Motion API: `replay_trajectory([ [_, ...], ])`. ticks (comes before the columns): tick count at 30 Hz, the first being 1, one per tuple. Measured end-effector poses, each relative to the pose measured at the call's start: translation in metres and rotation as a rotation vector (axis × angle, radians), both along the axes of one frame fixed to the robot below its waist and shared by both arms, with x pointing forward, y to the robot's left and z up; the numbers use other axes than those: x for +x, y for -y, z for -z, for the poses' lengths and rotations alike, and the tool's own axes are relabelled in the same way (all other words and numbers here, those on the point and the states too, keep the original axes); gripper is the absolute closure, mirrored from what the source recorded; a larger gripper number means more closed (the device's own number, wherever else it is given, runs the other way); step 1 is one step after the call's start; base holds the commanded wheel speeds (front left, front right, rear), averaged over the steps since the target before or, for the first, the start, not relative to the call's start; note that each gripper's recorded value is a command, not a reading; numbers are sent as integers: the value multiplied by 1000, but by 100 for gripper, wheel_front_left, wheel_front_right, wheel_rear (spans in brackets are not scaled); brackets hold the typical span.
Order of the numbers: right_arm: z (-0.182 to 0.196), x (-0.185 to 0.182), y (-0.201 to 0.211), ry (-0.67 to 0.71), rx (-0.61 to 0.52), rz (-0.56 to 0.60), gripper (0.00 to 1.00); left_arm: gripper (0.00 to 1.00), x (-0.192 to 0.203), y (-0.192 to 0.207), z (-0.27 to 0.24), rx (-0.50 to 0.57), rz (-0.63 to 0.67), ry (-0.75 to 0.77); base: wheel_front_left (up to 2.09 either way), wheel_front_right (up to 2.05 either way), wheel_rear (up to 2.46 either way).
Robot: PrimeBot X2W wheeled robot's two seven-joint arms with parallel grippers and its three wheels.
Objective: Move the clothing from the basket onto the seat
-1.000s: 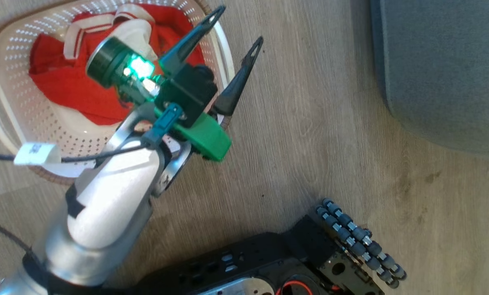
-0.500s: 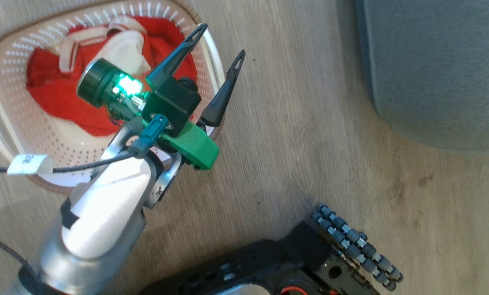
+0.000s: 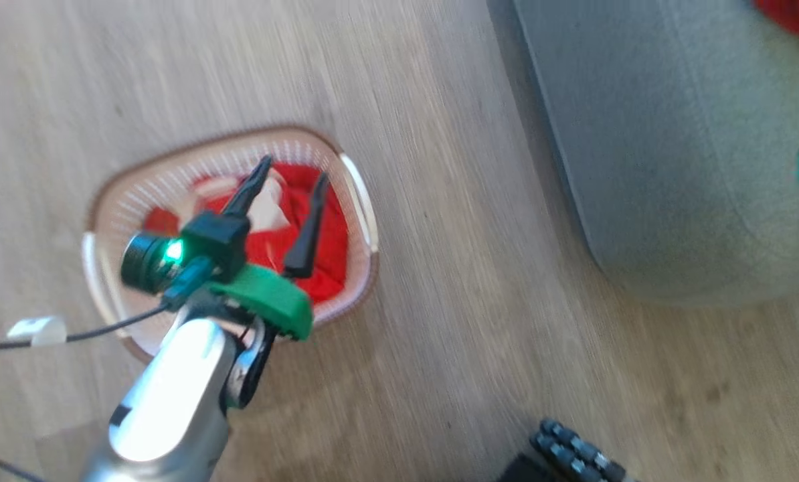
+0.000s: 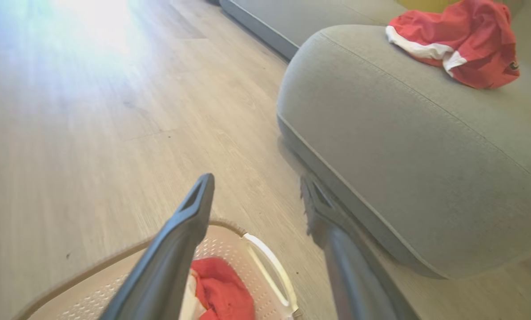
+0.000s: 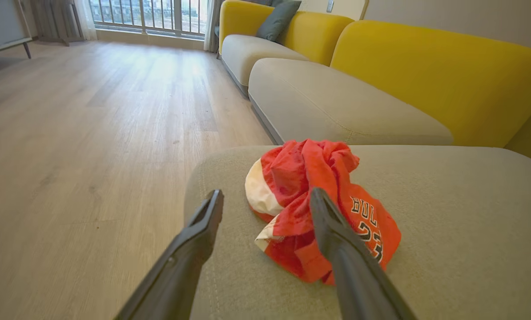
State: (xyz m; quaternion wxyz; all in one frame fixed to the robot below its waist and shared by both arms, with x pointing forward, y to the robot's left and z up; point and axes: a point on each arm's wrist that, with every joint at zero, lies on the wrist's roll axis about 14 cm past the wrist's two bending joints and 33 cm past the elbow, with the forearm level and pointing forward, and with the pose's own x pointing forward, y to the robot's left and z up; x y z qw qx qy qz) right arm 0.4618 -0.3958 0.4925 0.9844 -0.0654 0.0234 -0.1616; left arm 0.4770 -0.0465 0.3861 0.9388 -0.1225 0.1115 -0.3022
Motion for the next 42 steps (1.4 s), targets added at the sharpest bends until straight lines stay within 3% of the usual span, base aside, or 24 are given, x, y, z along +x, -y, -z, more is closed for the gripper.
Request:
replay_trajectory([
  [12, 12, -43, -130, 48, 165, -237, 0, 0, -25, -139, -32, 123, -407, 13, 0, 0, 0],
  [22, 24, -72, -197, 28, 250, -334, 0, 0, -73, -201, -57, 110, -599, 42, 0, 0, 0],
  [31, 5, -99, -209, 88, 263, -356, 0, 0, -125, -228, -60, 107, -684, 42, 0, 0, 0],
  [42, -1, -103, -205, 109, 254, -343, 0, 0, -121, -226, -70, 98, -666, 79, 0, 0, 0],
])
